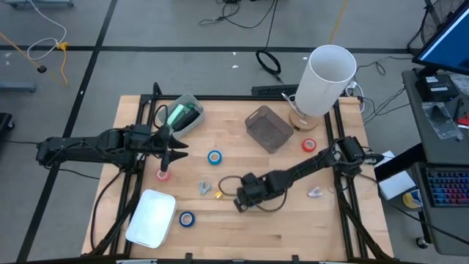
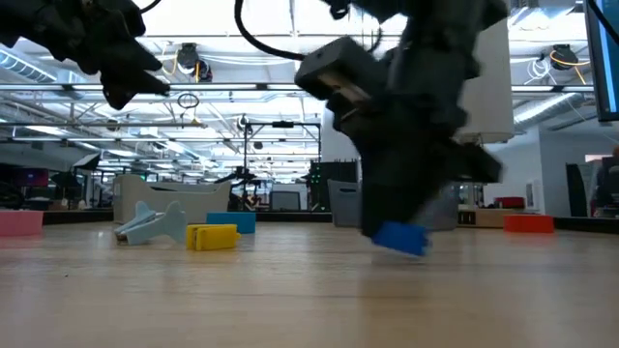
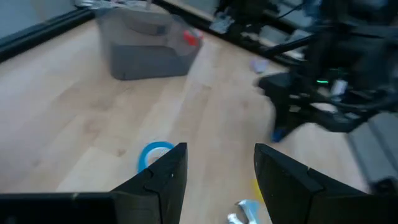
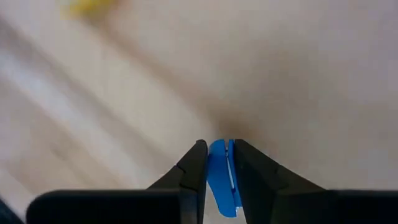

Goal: Pick and place Stapler, Stapler remover, tape
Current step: Put the blue stapler into the gray bin

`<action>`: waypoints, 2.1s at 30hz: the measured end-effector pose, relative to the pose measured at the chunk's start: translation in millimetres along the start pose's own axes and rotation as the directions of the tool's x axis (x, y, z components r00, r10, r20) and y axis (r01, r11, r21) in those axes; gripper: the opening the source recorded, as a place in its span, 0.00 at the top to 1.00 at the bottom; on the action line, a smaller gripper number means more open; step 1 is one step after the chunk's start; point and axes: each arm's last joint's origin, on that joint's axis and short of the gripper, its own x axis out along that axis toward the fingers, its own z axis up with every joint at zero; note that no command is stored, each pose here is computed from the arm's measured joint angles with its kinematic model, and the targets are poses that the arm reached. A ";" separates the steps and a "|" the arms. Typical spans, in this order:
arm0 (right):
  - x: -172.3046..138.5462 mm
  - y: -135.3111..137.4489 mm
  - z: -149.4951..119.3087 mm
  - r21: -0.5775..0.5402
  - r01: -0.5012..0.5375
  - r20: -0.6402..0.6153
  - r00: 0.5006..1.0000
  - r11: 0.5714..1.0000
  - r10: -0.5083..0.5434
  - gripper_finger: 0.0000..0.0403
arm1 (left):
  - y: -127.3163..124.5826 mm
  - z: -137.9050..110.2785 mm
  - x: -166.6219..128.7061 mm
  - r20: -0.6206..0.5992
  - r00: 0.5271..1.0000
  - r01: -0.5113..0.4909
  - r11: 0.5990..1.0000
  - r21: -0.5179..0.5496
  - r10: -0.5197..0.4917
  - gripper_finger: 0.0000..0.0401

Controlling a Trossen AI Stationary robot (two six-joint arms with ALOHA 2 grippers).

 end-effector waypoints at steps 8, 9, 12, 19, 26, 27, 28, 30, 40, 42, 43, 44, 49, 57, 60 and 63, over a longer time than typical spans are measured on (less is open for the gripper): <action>-48.0 12.6 61.5 -0.115 -0.237 0.234 0.937 0.965 0.258 0.86 | -2.9 0.8 0.6 -0.010 0.997 0.078 0.996 -0.046 -0.078 0.54; -55.4 15.8 70.2 -0.136 -0.284 0.279 0.908 0.949 0.312 0.86 | -3.3 1.2 0.9 -0.009 0.996 0.085 0.995 -0.055 -0.085 0.54; -79.9 23.2 93.8 -0.223 -0.404 0.380 0.802 0.887 0.461 0.86 | -5.8 4.5 3.1 0.007 0.990 0.143 0.987 -0.068 -0.143 0.54; -116.4 32.4 133.4 -0.403 -0.578 0.500 0.510 0.710 0.700 0.86 | -15.2 16.4 15.4 0.077 0.956 0.287 0.957 -0.041 -0.284 0.54; -120.0 29.2 142.6 -0.410 -0.614 0.479 0.485 0.675 0.732 0.86 | -19.4 21.4 34.8 0.111 0.943 0.316 0.949 -0.005 -0.314 0.54; -120.0 29.4 142.4 -0.408 -0.616 0.478 0.485 0.674 0.733 0.86 | -19.0 21.3 37.8 0.111 0.946 0.308 0.951 -0.006 -0.306 0.54; -120.3 29.7 142.1 -0.408 -0.619 0.477 0.482 0.671 0.735 0.86 | -18.5 21.0 41.0 0.110 0.950 0.296 0.955 -0.009 -0.293 0.54; -120.3 29.8 141.9 -0.402 -0.624 0.476 0.483 0.670 0.735 0.86 | -18.4 21.8 46.4 0.120 0.950 0.292 0.956 -0.007 -0.290 0.54; -118.6 29.2 140.9 -0.391 -0.619 0.471 0.501 0.681 0.726 0.86 | -20.8 26.7 60.3 0.170 0.923 0.351 0.936 -0.009 -0.345 0.54; -117.6 28.6 140.7 -0.388 -0.615 0.466 0.512 0.687 0.722 0.86 | -21.4 27.1 60.1 0.170 0.918 0.367 0.930 -0.018 -0.359 0.54; -117.5 28.6 140.6 -0.387 -0.615 0.466 0.513 0.687 0.721 0.86 | -21.6 27.5 60.0 0.174 0.916 0.370 0.929 -0.018 -0.362 0.54; -117.9 28.8 140.5 -0.388 -0.616 0.467 0.510 0.685 0.723 0.86 | -21.8 28.0 59.9 0.179 0.914 0.372 0.928 -0.017 -0.363 0.54; -118.9 29.2 140.7 -0.392 -0.618 0.469 0.503 0.681 0.726 0.86 | -22.3 30.5 59.0 0.205 0.908 0.376 0.927 -0.009 -0.366 0.54; -120.0 29.7 141.1 -0.394 -0.621 0.478 0.491 0.677 0.728 0.86 | -22.2 31.8 60.4 0.226 0.907 0.366 0.931 -0.011 -0.354 0.54; -121.1 30.2 141.4 -0.397 -0.625 0.483 0.480 0.672 0.732 0.86 | -22.4 32.5 64.4 0.238 0.902 0.375 0.927 -0.018 -0.360 0.54; -121.5 30.4 141.8 -0.399 -0.627 0.490 0.471 0.670 0.733 0.86 | -22.2 32.3 71.0 0.220 0.908 0.370 0.928 -0.029 -0.356 0.54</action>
